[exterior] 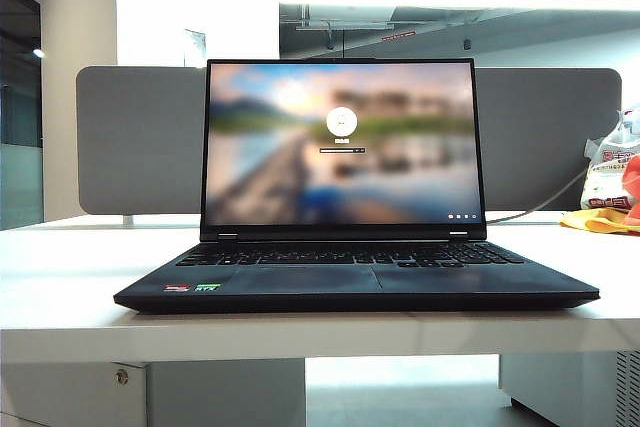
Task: Open the lid of the laptop and use the keypad to enter the password "123".
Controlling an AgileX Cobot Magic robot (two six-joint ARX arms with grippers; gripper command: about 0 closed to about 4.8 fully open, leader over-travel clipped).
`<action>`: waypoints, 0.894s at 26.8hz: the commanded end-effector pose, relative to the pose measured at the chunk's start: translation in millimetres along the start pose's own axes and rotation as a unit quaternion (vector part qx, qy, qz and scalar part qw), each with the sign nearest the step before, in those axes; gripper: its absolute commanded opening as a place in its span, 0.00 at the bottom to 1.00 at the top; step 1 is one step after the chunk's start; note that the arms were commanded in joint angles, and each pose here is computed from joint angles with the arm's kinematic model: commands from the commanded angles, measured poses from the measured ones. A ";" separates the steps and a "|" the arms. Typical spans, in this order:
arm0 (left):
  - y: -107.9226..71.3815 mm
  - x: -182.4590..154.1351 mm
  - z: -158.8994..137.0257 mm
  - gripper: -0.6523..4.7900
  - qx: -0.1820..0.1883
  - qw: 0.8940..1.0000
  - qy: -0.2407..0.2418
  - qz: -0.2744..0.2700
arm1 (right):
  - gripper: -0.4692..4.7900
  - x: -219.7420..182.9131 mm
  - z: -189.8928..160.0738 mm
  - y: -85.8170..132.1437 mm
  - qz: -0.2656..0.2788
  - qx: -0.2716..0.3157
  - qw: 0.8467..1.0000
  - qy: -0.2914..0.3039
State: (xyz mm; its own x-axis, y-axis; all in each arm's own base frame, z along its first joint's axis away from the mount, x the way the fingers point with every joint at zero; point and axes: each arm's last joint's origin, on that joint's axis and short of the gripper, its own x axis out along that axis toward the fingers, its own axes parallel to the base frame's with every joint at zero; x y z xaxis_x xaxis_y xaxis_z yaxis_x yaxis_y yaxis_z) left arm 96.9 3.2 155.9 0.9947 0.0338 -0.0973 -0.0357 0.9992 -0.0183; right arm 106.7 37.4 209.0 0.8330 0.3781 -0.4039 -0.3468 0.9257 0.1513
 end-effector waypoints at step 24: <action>-0.1 0.0 0.5 0.11 0.002 1.000 -0.002 -0.002 | 0.08 -9.2 -33.5 -32.1 -0.120 -0.010 0.958 -0.261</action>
State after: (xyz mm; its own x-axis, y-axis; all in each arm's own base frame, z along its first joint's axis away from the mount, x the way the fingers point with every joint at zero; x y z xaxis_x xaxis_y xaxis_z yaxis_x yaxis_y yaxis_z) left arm 96.9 3.2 155.7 0.9945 0.0334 -0.0988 -0.0354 0.9992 -0.0184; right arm 95.5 4.3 175.8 0.9919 0.1191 0.0449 -0.1221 0.9900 0.0700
